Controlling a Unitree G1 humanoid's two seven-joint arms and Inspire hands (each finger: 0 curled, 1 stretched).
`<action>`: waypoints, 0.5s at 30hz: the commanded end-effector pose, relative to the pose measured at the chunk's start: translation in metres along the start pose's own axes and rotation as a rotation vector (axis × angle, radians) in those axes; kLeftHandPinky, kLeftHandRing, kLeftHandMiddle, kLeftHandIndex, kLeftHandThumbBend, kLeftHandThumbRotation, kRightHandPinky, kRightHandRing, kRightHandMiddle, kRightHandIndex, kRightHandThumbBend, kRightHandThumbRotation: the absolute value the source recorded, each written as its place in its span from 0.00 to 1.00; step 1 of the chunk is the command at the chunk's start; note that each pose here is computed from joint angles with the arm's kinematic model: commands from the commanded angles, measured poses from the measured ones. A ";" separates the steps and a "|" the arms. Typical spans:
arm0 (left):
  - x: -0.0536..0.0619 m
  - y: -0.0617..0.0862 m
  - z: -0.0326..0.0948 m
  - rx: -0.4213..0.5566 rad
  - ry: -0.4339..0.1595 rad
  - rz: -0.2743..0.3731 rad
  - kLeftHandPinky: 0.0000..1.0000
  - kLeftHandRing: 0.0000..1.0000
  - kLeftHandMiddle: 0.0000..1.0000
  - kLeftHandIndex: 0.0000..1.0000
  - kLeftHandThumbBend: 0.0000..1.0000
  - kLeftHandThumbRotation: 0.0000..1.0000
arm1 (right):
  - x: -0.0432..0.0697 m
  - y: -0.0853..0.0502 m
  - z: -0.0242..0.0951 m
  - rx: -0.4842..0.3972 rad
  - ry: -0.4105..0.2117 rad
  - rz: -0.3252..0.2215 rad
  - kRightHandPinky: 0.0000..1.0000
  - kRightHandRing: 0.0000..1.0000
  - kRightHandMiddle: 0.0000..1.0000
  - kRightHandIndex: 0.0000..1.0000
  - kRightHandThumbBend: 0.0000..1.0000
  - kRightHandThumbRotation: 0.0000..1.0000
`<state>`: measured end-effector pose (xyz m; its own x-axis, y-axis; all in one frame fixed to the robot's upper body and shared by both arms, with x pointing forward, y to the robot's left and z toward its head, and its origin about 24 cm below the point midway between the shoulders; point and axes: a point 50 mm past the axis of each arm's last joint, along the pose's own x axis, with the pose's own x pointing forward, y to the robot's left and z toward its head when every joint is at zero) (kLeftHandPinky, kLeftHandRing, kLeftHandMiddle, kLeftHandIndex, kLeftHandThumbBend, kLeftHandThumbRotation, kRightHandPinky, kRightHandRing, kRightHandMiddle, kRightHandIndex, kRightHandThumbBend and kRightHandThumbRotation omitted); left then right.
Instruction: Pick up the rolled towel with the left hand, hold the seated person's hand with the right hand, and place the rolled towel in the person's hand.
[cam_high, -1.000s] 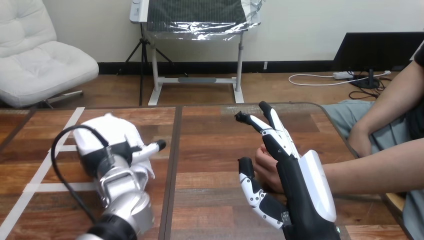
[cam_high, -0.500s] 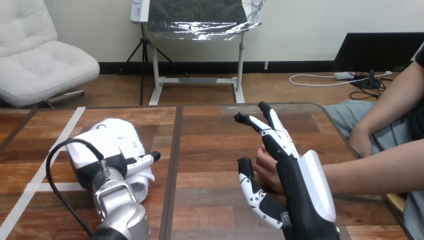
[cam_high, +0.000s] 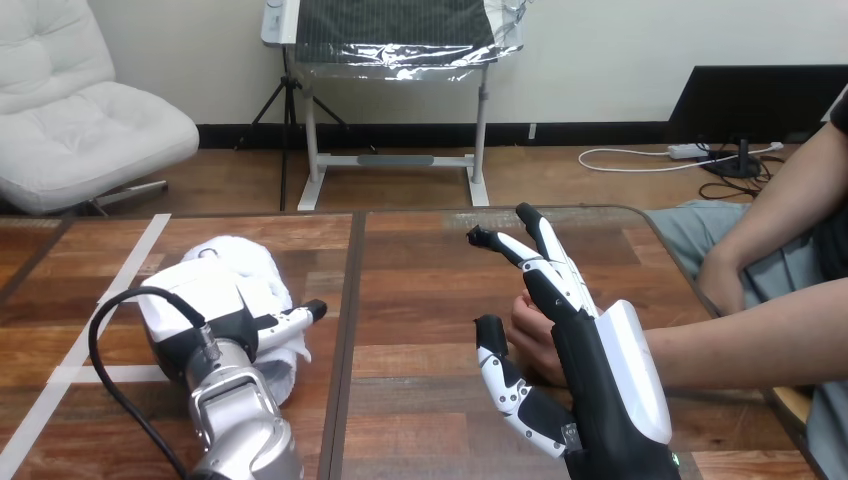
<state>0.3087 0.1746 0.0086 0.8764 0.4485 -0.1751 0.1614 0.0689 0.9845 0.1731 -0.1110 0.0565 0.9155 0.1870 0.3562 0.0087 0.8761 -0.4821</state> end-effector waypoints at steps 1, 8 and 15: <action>0.000 0.019 0.005 -0.009 -0.031 0.083 0.85 0.89 0.94 0.97 0.89 1.00 | 0.017 -0.010 0.016 -0.003 -0.108 -0.051 1.00 1.00 0.99 0.84 0.12 0.00; -0.007 0.023 0.006 -0.062 -0.045 0.116 0.86 0.90 0.95 0.97 0.90 1.00 | 0.018 -0.010 0.016 -0.005 -0.112 -0.052 1.00 1.00 0.99 0.84 0.12 0.00; -0.017 0.029 0.005 -0.120 -0.057 0.186 0.87 0.93 0.97 0.99 0.88 0.99 | 0.018 -0.011 0.016 -0.007 -0.109 -0.053 1.00 1.00 0.99 0.83 0.12 0.00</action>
<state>0.2971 0.1668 0.0159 0.8978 0.4238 -0.1195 0.0828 0.1042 0.9911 0.1733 -0.1112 0.0566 0.9154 0.1872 0.3562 0.0088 0.8757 -0.4827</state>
